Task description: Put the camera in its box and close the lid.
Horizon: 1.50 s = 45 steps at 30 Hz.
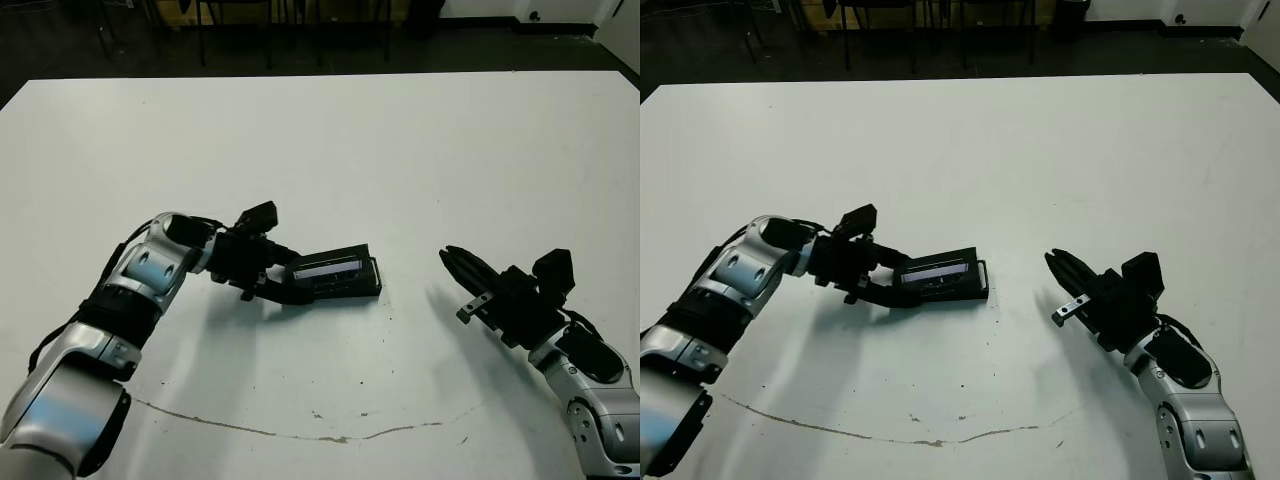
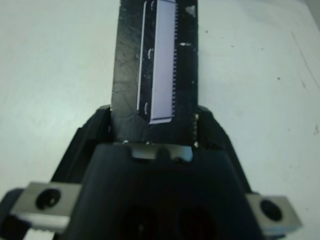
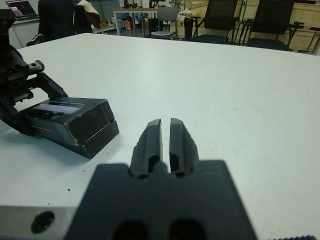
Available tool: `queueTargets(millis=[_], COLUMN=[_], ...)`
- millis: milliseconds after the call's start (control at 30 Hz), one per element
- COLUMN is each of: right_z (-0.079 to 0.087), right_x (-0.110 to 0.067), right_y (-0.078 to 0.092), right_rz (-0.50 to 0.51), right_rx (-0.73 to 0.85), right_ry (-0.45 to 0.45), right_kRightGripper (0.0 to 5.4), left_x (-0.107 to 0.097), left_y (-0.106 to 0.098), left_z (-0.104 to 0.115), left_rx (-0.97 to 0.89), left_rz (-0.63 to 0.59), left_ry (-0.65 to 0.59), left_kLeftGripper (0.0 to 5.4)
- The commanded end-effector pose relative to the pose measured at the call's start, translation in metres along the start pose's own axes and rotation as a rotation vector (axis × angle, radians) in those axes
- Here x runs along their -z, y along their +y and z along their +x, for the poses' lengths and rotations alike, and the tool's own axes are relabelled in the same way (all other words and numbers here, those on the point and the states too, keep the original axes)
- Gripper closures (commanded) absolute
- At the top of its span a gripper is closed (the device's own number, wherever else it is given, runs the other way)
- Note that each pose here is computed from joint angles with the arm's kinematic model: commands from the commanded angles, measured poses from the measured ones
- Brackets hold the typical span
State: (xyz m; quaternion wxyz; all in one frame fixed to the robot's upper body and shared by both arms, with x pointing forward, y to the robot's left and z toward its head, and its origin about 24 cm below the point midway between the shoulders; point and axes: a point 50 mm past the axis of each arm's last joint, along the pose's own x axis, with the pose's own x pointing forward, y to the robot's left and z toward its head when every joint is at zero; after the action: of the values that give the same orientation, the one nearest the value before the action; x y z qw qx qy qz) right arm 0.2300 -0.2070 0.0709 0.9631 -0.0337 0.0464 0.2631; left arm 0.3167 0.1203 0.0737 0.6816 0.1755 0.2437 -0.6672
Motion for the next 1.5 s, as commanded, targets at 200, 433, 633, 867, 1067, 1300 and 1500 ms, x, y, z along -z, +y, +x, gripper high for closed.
queueTargets(millis=[200, 433, 633, 867, 1067, 1300, 1500], right_z=[-0.004, -0.004, -0.005, -0.005, -0.004, -0.002, -0.002], right_x=[0.005, 0.006, 0.006, 0.005, 0.004, 0.005, 0.005], right_y=[0.000, 0.000, 0.001, 0.003, 0.004, 0.004, 0.003], right_rz=[0.016, 0.028, 0.016, 0.015, 0.013, 0.018, 0.008], right_rx=[0.009, 0.006, 0.013, 0.022, 0.019, 0.003, -0.001], right_ry=[0.020, 0.014, 0.022, 0.030, 0.032, 0.020, 0.022], right_kRightGripper=[5.40, 5.40, 5.40, 5.40, 5.40, 5.40, 5.40], left_x=[-0.003, -0.012, -0.012, -0.008, -0.002, 0.001, 0.000], left_y=[-0.002, -0.001, -0.001, -0.001, -0.001, 0.000, 0.001], left_z=[0.028, 0.037, 0.032, 0.022, 0.017, 0.013, 0.013], left_rx=[0.079, 0.103, 0.128, 0.114, 0.108, 0.104, 0.082], left_rz=[0.018, 0.056, 0.076, 0.066, 0.075, 0.101, 0.108], left_ry=[0.060, 0.094, 0.150, 0.208, 0.247, 0.292, 0.313], left_kLeftGripper=[2.73, 2.73, 2.73, 2.73, 2.73, 2.73, 2.73])
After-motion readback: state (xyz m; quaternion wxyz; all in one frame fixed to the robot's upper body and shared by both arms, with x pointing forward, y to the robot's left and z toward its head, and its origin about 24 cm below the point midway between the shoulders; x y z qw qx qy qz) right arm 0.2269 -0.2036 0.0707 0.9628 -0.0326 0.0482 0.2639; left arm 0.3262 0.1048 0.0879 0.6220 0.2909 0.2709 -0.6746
